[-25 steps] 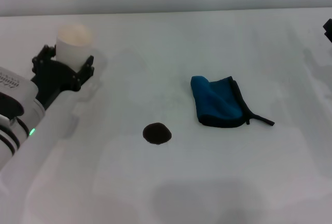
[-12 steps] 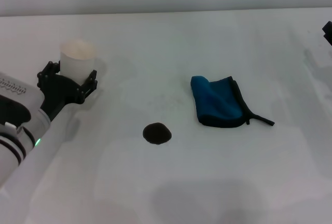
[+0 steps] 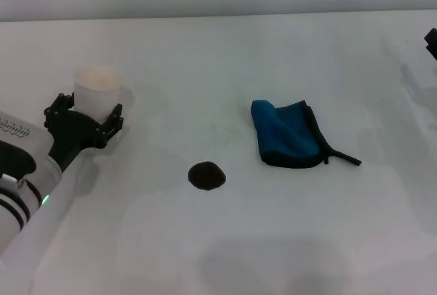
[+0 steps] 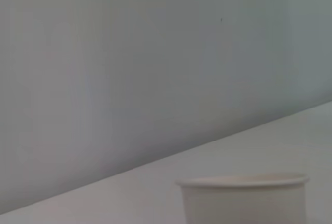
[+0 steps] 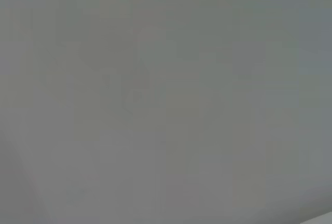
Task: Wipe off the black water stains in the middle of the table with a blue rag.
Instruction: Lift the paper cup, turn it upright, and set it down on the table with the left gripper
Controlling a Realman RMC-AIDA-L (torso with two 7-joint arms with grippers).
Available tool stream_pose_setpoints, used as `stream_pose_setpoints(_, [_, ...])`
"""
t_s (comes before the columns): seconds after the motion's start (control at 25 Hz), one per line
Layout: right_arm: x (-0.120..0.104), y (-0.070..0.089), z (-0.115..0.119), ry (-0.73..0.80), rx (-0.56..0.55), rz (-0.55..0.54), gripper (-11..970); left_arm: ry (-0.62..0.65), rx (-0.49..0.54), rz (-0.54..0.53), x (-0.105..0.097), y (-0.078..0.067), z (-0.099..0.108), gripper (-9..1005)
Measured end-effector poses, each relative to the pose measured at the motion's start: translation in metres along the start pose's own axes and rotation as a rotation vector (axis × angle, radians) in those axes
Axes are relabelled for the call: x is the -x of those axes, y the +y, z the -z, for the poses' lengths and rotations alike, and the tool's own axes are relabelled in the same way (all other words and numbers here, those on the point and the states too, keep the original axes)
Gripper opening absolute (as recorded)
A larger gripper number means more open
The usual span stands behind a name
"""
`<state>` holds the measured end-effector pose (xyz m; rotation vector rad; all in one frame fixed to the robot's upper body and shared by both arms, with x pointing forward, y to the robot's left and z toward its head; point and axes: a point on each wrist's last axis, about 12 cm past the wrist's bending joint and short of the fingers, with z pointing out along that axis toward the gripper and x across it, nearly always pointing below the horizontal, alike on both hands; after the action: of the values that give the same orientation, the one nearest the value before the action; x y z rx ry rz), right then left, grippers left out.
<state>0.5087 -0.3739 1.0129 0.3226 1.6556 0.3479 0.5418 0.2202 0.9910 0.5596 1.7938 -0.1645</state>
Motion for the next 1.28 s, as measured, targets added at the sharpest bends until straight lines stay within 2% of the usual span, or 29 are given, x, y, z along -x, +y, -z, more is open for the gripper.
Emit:
stream_pose_setpoints(0.56, [-0.001,-0.001,0.002,0.002,-0.004,-0.001,789,0.019,0.001,0.004,-0.004,-0.001,0.002,784])
stream_pose_setpoints(1.0, [-0.001,-0.003,0.003,0.002,-0.008,0.000,788,0.024,-0.004,0.038,-0.010,-0.008,0.009,851])
stream_pose_setpoints(1.28, [-0.001,-0.004,0.005,0.001,-0.010,0.001,788,0.000,0.046,0.118,-0.012,-0.007,0.015,888])
